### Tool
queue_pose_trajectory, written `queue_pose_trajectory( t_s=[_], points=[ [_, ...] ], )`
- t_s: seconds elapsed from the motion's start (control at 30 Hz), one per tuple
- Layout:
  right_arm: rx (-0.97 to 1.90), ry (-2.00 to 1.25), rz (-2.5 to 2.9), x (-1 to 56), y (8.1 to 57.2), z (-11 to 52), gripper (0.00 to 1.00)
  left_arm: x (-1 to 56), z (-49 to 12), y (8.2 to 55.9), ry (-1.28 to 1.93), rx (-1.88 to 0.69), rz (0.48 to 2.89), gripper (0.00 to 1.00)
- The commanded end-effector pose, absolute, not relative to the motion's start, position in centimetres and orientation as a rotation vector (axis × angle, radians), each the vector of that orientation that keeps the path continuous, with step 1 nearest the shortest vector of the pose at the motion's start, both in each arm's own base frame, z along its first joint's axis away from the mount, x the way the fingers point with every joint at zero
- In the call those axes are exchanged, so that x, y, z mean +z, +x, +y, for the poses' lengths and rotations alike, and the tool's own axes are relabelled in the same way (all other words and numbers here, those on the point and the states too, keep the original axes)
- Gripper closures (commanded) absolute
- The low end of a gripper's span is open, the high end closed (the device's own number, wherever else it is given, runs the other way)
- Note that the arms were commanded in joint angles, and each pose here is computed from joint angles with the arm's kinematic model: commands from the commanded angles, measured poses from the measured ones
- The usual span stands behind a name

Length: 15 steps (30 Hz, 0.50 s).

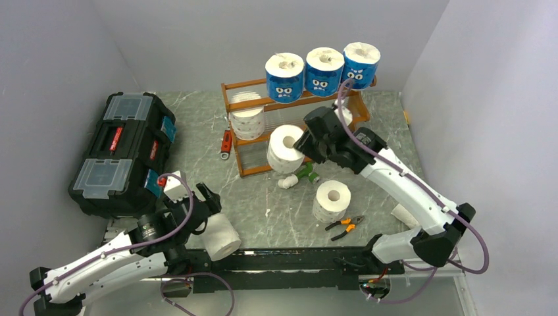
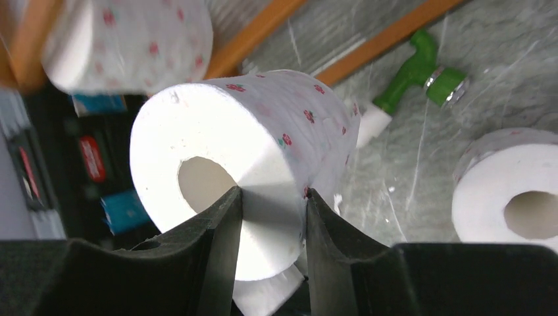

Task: Place and organize the paper towels onto the shelf
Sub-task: Pick up the paper towel from the center of the board.

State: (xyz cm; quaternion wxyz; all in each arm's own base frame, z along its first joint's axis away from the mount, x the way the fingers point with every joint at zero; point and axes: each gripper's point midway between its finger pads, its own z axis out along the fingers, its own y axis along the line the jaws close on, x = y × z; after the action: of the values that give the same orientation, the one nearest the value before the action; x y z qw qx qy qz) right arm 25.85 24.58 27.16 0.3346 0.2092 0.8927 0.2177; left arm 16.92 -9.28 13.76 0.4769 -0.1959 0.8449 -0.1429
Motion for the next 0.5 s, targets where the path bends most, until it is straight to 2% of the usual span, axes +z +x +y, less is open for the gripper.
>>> queue_pose_trajectory(
  t_s=[0.0, 0.47],
  points=[
    [0.565, 0.773, 2.243, 28.8, 28.6, 22.3, 1.0, 13.6, -9.3, 16.7, -0.496, -0.359, 2.075, 0.12],
    [0.539, 0.931, 2.157, 30.0, 34.2, 22.2, 1.0, 14.1, -9.3, 16.8, -0.502, -0.359, 2.07, 0.12]
  ],
)
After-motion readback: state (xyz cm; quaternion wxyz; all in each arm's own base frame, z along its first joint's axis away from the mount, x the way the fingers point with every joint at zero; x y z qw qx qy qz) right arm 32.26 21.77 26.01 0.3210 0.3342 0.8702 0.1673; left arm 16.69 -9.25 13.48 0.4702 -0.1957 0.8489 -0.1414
